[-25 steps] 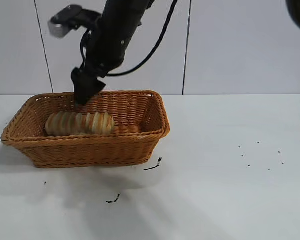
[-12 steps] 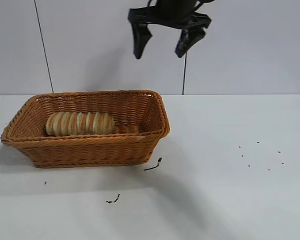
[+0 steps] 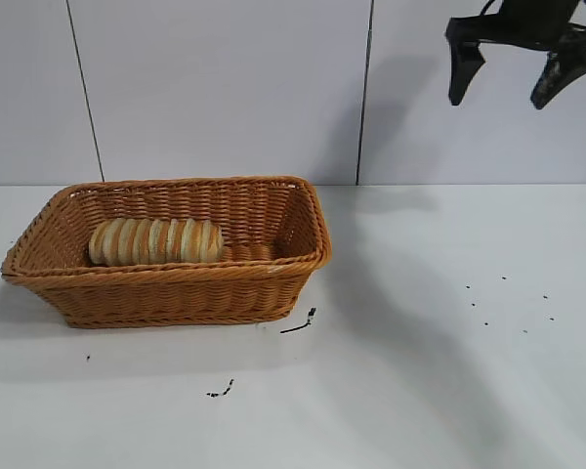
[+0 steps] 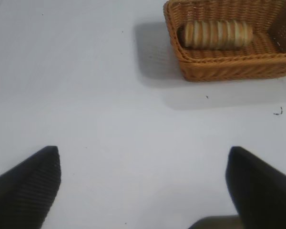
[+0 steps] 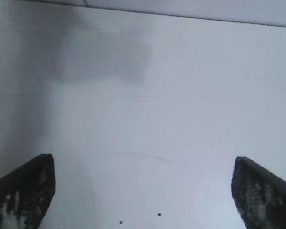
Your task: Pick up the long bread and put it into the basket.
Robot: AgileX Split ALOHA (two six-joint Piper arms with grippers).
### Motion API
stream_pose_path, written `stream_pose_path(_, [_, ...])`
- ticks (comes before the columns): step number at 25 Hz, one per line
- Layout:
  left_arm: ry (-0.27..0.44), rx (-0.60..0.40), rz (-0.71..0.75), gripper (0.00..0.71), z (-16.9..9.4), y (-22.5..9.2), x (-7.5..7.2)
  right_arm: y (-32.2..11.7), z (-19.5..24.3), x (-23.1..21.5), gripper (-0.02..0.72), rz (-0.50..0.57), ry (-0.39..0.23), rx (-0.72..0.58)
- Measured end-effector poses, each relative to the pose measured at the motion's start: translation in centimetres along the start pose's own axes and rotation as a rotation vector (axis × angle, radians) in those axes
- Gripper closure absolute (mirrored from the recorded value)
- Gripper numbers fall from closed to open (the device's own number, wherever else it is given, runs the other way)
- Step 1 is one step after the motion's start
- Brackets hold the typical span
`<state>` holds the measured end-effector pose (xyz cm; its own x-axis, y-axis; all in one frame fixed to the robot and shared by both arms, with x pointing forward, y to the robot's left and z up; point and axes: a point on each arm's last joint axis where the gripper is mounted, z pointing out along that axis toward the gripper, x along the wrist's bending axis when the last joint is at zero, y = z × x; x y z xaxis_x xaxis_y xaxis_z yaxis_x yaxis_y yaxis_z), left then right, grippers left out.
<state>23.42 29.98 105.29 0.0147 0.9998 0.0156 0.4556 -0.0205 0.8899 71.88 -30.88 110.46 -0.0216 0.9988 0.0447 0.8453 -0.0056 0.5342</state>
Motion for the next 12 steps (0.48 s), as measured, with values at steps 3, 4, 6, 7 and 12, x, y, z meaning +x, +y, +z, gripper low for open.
stream_pose_path(3, [0.000,0.000,0.000,0.017,0.0,0.0,0.0,-1.4,-2.3,0.2,0.014,0.002,0.002,0.022])
stream_pose_path(4, [0.000,0.000,0.000,0.017,0.0,0.0,0.0,-2.1,-3.3,0.3,0.014,0.003,0.002,0.033])
stream_pose_path(6, [0.000,0.000,0.000,0.017,0.0,0.0,0.0,-3.9,-5.4,0.5,0.014,-0.001,0.003,0.059])
stream_pose_path(7, [0.000,0.000,0.000,0.017,0.0,0.0,0.0,-4.8,-7.0,0.6,0.014,-0.005,0.003,0.055])
stream_pose_path(12, [0.000,0.000,0.000,0.017,0.0,0.0,0.0,-12.1,-13.5,1.2,0.014,-0.006,0.004,0.077])
